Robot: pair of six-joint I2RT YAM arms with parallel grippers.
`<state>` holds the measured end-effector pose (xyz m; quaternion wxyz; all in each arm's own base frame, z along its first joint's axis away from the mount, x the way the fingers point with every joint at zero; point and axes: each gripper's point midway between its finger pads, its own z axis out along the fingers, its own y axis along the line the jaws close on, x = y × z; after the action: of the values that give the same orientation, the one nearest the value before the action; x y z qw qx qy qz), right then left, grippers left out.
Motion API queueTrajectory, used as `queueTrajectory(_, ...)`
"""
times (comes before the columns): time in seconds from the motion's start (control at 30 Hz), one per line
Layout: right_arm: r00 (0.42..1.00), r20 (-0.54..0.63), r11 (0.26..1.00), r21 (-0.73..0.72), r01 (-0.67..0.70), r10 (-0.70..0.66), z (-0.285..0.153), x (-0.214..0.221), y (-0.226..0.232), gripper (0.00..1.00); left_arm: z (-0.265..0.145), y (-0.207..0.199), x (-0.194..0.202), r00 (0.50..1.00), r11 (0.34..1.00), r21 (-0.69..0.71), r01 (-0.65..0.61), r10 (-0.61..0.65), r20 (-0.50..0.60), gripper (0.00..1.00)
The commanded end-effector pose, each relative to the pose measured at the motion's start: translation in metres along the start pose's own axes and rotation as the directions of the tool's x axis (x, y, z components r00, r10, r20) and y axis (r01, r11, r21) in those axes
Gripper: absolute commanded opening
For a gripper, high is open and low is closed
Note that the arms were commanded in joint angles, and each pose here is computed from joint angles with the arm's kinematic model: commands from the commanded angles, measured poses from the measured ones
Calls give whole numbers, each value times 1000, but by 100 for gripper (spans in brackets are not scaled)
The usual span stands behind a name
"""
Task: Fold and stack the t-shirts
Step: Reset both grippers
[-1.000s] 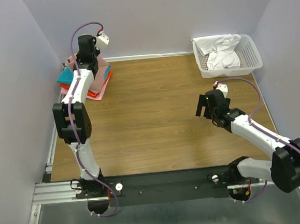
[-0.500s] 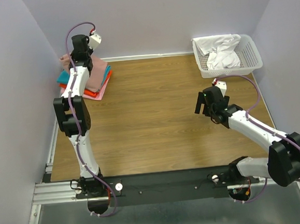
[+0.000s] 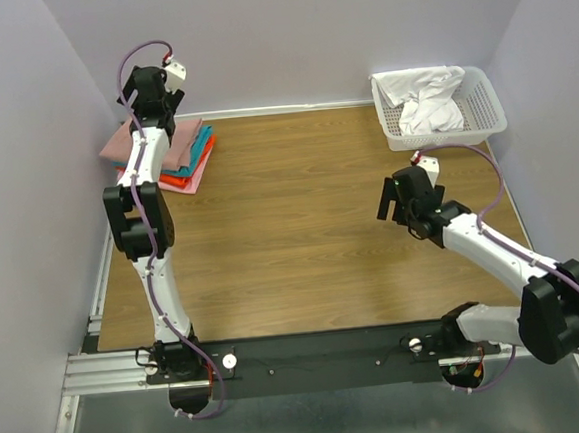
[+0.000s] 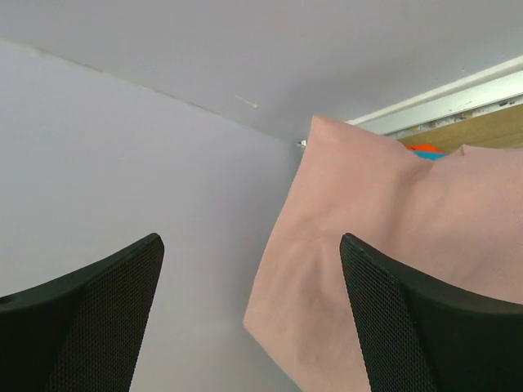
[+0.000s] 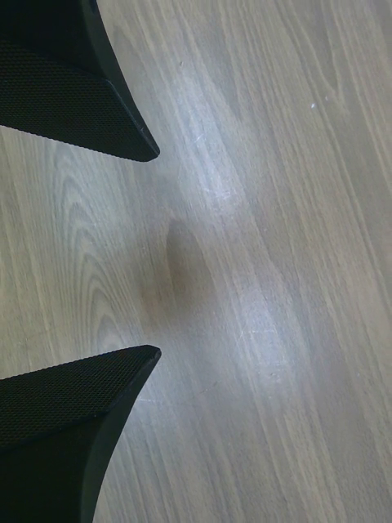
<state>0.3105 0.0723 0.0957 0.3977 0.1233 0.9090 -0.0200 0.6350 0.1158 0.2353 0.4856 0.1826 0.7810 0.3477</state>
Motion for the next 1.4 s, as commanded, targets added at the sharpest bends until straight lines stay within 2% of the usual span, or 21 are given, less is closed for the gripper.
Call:
queueTrajectory(0.0, 998, 37, 999, -15, -46, 47, -14, -14, 0, 100, -29, 40, -32, 993, 994, -62, 91, -86, 79, 95)
queueTrajectory(0.2, 996, 61, 995, -69, -67, 71, -29, -15, 0, 100, -63, 53, -62, 968, 977, -43, 207, -198, 154, 96)
queueTrajectory(0.3, 994, 67, 992, -97, -75, 82, -36, -14, 0, 100, -89, 67, -92, 922, 943, -29, 332, -318, 220, 96)
queueTrajectory(0.33, 995, 62, 992, -105, -74, 81, -36, -11, 0, 100, -98, 70, -94, 916, 936, -10, 351, -341, 210, 96)
queueTrajectory(0.4, 994, 66, 990, -113, -78, 86, -39, -9, -1, 100, -125, 55, -130, 873, 908, 106, 404, -418, 252, 96)
queueTrajectory(0.5, 993, 74, 988, -124, -87, 96, -42, -10, 0, 100, -149, 36, -153, 823, 866, 236, 440, -494, 280, 96)
queueTrajectory(0.57, 992, 71, 985, -141, -94, 105, -44, -10, 2, 100, -170, 17, -167, 774, 809, 325, 490, -575, 265, 96)
queueTrajectory(0.63, 991, 68, 983, -151, -107, 118, -46, -8, 2, 100, -199, -6, -188, 738, 754, 465, 465, -620, 267, 96)
queueTrajectory(0.73, 990, 71, 982, -154, -110, 122, -47, -5, 0, 100, -222, -44, -189, 733, 702, 541, 464, -647, 211, 96)
queueTrajectory(0.8, 990, 69, 982, -152, -113, 125, -47, -1, -2, 100, -239, -64, -174, 711, 669, 499, 550, -689, 141, 96)
queueTrajectory(0.83, 988, 74, 980, -155, -121, 134, -48, -2, -2, 100, -257, -54, -179, 668, 644, 505, 575, -726, 164, 96)
queueTrajectory(0.87, 988, 72, 980, -155, -124, 136, -48, 0, -3, 100, -263, -88, -160, 684, 621, 536, 572, -722, 106, 96)
queueTrajectory(0.93, 988, 74, 981, -152, -123, 135, -48, 4, -6, 100, -296, -117, -150, 633, 528, 627, 573, -771, 70, 96)
queueTrajectory(1.0, 988, 75, 982, -146, -124, 136, -48, 7, -9, 100, -318, -135, -138, 610, 477, 657, 585, -792, 31, 96)
queueTrajectory(1.03, 988, 78, 982, -144, -120, 132, -48, 8, -10, 100, -327, -137, -136, 586, 460, 660, 594, -809, 37, 96)
queueTrajectory(1.1, 986, 89, 982, -140, -125, 138, -49, 9, -13, 100, -347, -150, -110, 570, 446, 628, 637, -822, 6, 96)
queueTrajectory(1.17, 982, 102, 980, -136, -145, 160, -50, 9, -16, 100, -366, -148, -99, 508, 382, 619, 686, -861, -31, 96)
queueTrajectory(1.23, 975, 122, 977, -132, -169, 185, -53, 6, -19, 100, -377, -172, -76, 525, 369, 626, 687, -848, -76, 96)
queueTrajectory(1.33, 962, 160, 973, -102, -205, 220, -53, 5, -29, 100, -389, -191, -49, 498, 319, 610, 725, -855, -146, 96)
queueTrajectory(1.37, 959, 173, 973, -94, -212, 226, -54, 4, -32, 100, -390, -193, -38, 474, 297, 588, 752, -864, -169, 96)
